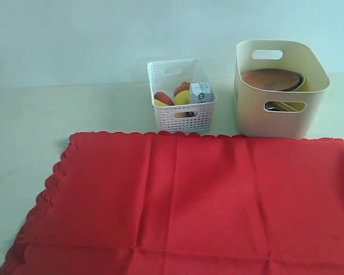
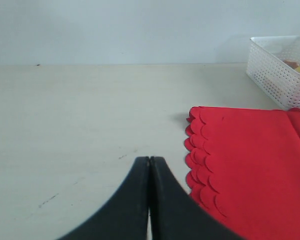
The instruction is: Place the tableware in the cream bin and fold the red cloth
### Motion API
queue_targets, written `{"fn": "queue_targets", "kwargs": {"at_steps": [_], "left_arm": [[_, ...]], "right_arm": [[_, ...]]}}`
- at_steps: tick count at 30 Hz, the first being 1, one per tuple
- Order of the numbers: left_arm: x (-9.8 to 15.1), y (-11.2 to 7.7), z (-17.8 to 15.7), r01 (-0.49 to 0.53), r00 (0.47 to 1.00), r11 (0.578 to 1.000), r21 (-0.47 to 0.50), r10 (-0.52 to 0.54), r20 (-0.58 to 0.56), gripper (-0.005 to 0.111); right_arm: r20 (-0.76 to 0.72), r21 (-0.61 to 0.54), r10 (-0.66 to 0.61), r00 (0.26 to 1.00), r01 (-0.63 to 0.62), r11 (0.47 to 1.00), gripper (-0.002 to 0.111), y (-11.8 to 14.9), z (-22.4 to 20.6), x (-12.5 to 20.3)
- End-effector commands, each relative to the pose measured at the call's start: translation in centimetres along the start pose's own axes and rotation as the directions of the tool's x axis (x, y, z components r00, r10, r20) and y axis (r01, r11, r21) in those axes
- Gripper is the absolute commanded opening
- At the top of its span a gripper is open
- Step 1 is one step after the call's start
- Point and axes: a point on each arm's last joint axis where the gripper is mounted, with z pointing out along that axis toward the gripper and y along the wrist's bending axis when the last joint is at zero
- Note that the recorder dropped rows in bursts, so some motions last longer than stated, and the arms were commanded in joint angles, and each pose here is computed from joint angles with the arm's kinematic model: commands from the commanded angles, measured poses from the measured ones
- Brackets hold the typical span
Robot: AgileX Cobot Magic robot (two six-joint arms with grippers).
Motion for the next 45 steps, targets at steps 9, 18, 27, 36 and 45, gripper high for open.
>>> {"fn": "queue_targets", "kwargs": {"at_steps": [9,18,27,36,45], "left_arm": [[0.0,0.0,0.0,0.004,1.0,1.0,0.001,-0.004,0.014,0.0],[0.0,0.0,0.0,0.004,1.0,1.0,0.001,-0.004,0.014,0.0],[0.0,0.0,0.0,0.004,1.0,1.0,0.001,-0.004,0.014,0.0],[0.0,0.0,0.0,0.0,1.0,1.0,0.006,0.0,0.014,0.0],[-3.8,-0.4,-0.8,-0.015,1.0,0.998,0.065,0.016,-0.012,0.0]], "right_arm": [[0.111,-0.072,-0.251,0.962,0.259,0.963,0.0,3.6,-0.8,-0.2],[0.112,-0.078,-0.208,0.972,0.218,0.973,0.0,3.7,-0.8,-0.2],[0.117,-0.086,-0.148,0.982,0.158,0.984,0.0,3.7,-0.8,-0.3],[0.107,-0.098,-0.105,0.989,0.116,0.988,0.0,3.7,-0.8,-0.3],[0.103,-0.104,-0.099,0.99,0.109,0.989,0.0,3.8,-0.8,-0.2]]}}
